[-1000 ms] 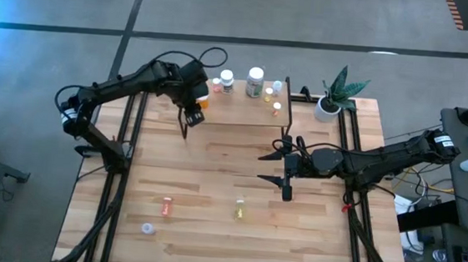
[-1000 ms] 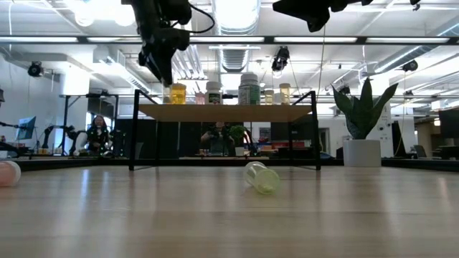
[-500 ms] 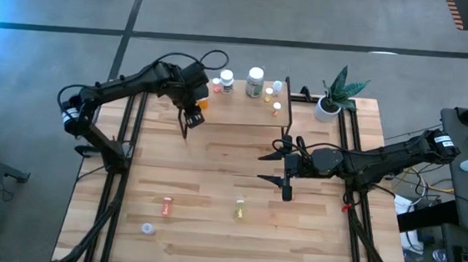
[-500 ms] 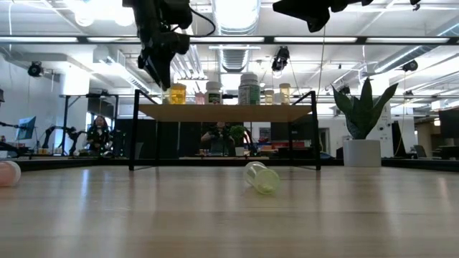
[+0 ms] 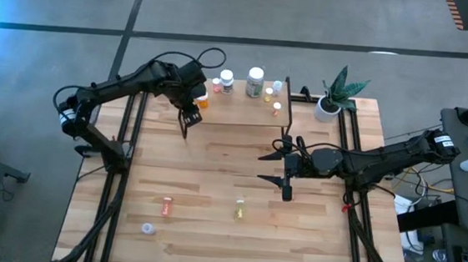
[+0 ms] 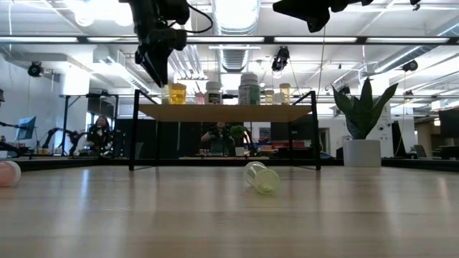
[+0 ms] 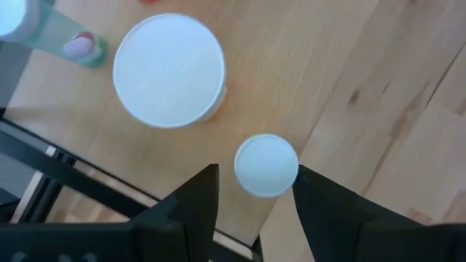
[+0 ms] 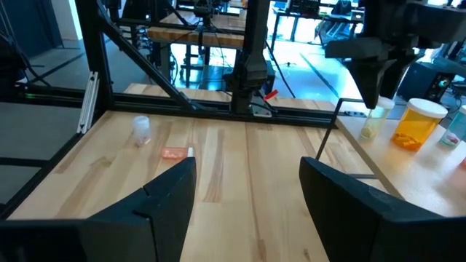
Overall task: Pick and place medicine bottles onto shelf by color
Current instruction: Put the left yellow medicine bottle on the shelf, then put the pink medicine bottle on the shelf
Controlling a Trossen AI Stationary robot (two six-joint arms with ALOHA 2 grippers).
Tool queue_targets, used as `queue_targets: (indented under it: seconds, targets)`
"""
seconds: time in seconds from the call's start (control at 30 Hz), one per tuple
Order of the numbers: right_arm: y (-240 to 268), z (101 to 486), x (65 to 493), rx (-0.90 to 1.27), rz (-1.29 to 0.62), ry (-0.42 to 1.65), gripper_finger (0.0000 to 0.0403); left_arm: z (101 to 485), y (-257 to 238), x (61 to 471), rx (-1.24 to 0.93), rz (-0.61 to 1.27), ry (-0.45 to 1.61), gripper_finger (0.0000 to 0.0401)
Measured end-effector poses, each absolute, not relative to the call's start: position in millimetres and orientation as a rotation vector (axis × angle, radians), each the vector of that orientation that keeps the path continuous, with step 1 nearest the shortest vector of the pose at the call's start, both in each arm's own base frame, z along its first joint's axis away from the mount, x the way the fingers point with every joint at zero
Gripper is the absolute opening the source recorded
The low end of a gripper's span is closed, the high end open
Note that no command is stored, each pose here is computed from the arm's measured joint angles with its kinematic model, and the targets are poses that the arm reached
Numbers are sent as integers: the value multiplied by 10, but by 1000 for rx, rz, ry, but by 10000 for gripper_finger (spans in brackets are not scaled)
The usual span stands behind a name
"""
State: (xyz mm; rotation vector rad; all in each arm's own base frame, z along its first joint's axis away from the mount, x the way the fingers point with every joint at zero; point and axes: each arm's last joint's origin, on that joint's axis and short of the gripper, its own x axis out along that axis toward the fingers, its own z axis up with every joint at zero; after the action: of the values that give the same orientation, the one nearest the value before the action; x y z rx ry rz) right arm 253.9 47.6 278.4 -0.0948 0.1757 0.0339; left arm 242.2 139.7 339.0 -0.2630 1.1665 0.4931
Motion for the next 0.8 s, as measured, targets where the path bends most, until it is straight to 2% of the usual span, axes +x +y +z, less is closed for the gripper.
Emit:
queue_targets:
  seconds: [0.3,0.6,0.8]
  targets:
    - [476,2784,2539,-94,33,175,235,3463,1340,2279,-214,541,1215,158]
    - [476,2787,2539,-92,33,172,235,3627,1260,2141,-195,553,1138,158]
    - [476,2779,2538,-85,33,181,235,3851,1112,1890,-210,595,994,158]
